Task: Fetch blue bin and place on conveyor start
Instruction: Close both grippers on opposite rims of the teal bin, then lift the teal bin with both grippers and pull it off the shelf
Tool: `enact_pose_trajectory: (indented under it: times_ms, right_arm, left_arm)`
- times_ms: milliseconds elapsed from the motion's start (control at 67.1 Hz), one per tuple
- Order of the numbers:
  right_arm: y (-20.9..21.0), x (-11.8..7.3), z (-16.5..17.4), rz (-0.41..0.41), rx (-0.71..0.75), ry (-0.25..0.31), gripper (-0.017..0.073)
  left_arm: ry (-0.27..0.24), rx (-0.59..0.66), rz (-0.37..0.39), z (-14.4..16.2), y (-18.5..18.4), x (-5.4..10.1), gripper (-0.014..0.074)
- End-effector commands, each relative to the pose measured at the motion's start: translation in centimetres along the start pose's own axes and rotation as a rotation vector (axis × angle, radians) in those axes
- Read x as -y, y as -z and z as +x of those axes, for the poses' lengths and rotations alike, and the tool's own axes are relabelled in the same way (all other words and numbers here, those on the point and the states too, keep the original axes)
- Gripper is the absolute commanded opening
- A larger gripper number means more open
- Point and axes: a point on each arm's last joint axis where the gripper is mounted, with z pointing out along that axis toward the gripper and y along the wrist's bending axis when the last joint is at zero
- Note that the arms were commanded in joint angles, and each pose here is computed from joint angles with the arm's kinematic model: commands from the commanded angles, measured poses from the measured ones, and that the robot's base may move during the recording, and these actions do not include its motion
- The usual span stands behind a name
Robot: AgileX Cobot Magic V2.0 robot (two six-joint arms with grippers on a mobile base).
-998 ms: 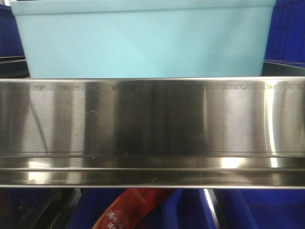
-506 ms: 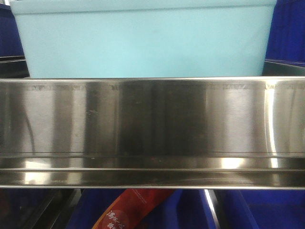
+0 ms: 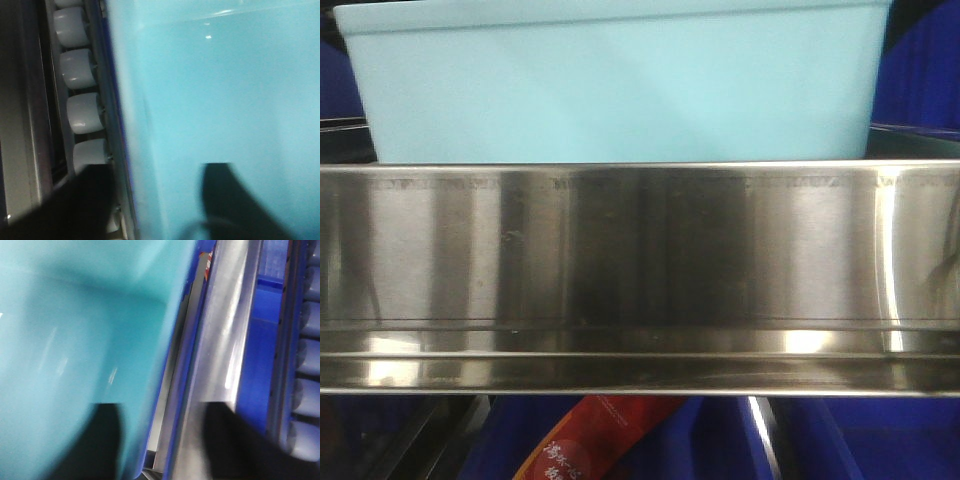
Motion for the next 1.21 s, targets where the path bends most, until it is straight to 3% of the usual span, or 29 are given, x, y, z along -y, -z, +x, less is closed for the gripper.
enact_pose_trajectory:
  times_ms: [0,45,60,402,670,938,1057,1191]
  right_arm:
    - [0.5,0.0,-0.1,0.008,0.004,0.006,-0.0036]
    - [0.4,0.0,0.0,0.009,-0.007,0.006,-0.0158]
    - [0.4,0.0,0.1,0.009,-0.01,0.006,-0.0172]
    - [2.6,-0.1,0.3,0.005,0.03,-0.018,-0.0151]
    - [10.3,-0.5,1.3,-0.017,0.24,-0.007,-0.0151]
    - [16.8,-0.7,2.8,-0.041,0.471,0.002,-0.0151]
    - [18.6,-0.8,3.2,-0.047,0.549,0.005,-0.0151]
    - [19.5,-0.8,3.4,-0.05,0.605,0.007,-0.0151]
  left_arm:
    - [0.01,0.004,-0.002,-0.1,0.3,-0.2,-0.0001]
    - [0.01,0.004,-0.002,-0.1,0.3,-0.2,-0.0117]
    - [0.01,0.004,-0.002,-0.1,0.3,-0.2,-0.0109]
    - [0.01,0.006,-0.002,0.0,2.3,-0.2,-0.0111]
    - [0.001,0.254,0.03,0.8,10.3,0.1,-0.0111]
    - [0.011,0.539,0.127,2.8,18.3,0.7,-0.0111]
    - [0.013,0.613,0.142,3.3,20.0,0.6,-0.0111]
    - [0.013,0.609,0.141,3.4,20.1,0.6,-0.0111]
